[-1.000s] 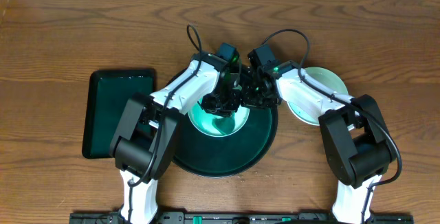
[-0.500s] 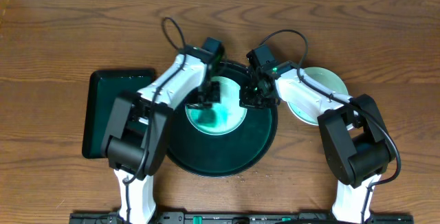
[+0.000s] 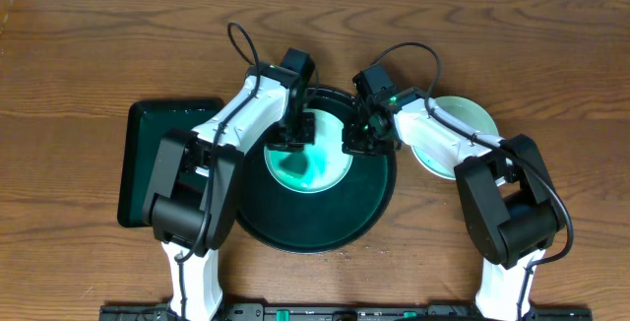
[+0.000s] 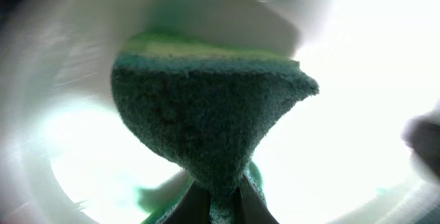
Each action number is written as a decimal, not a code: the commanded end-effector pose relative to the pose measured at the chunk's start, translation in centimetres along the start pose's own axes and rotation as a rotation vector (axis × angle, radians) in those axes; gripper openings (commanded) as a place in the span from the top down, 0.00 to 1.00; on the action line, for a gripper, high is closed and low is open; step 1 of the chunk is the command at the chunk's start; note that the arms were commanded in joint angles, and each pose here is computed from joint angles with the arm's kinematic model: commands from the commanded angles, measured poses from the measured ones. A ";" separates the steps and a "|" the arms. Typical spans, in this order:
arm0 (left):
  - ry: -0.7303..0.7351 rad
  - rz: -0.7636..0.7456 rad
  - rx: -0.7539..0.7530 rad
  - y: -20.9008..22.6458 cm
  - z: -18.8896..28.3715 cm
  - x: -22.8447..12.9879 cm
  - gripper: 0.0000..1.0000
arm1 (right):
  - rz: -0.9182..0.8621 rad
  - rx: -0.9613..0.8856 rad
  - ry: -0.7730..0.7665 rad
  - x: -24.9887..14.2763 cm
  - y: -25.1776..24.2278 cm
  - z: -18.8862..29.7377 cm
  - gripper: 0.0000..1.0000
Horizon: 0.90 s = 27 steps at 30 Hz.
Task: Clean dirty plates on tray and stack at the side
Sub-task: 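Scrub the held plate with the green sponge in the left gripper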
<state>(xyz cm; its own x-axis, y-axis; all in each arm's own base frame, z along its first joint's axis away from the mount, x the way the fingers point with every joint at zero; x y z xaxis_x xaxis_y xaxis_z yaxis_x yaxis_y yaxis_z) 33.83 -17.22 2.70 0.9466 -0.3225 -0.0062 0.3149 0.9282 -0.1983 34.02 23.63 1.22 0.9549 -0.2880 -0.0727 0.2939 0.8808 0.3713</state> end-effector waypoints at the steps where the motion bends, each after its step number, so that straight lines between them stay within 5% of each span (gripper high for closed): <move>1: -0.020 -0.222 -0.356 -7.3 -0.9 0.2 0.93 | -0.013 -0.063 -0.011 0.4 -1.4 -1.2 0.99; 5: -0.095 -0.191 -0.268 -5.7 -1.2 2.2 0.93 | -0.013 -0.064 -0.011 0.3 -1.4 -1.2 0.99; 14: -0.091 0.242 0.272 7.2 -0.2 1.7 0.93 | -0.013 -0.064 -0.011 0.3 -1.4 -1.2 0.99; 27: 0.207 0.214 0.258 5.3 0.5 -5.2 0.93 | -0.013 -0.063 -0.011 0.4 -1.4 -1.2 0.99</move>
<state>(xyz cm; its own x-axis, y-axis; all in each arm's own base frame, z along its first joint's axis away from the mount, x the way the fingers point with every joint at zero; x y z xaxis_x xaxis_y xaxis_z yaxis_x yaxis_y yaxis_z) 33.09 -11.90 2.86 0.9883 -0.1024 -0.1128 0.1043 0.9945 0.0103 34.08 23.67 1.20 0.9550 -0.2878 -0.0716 0.2933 0.8803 0.3728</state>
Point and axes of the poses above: each gripper's point midway between its finger pads, its own z axis back along the fingers, its own y axis along the line the jaws close on, x = y × z, the point moved 1 cm from there along z, back along the fingers, and after that the axes turned 15 degrees about -z, right-handed, at the moved point
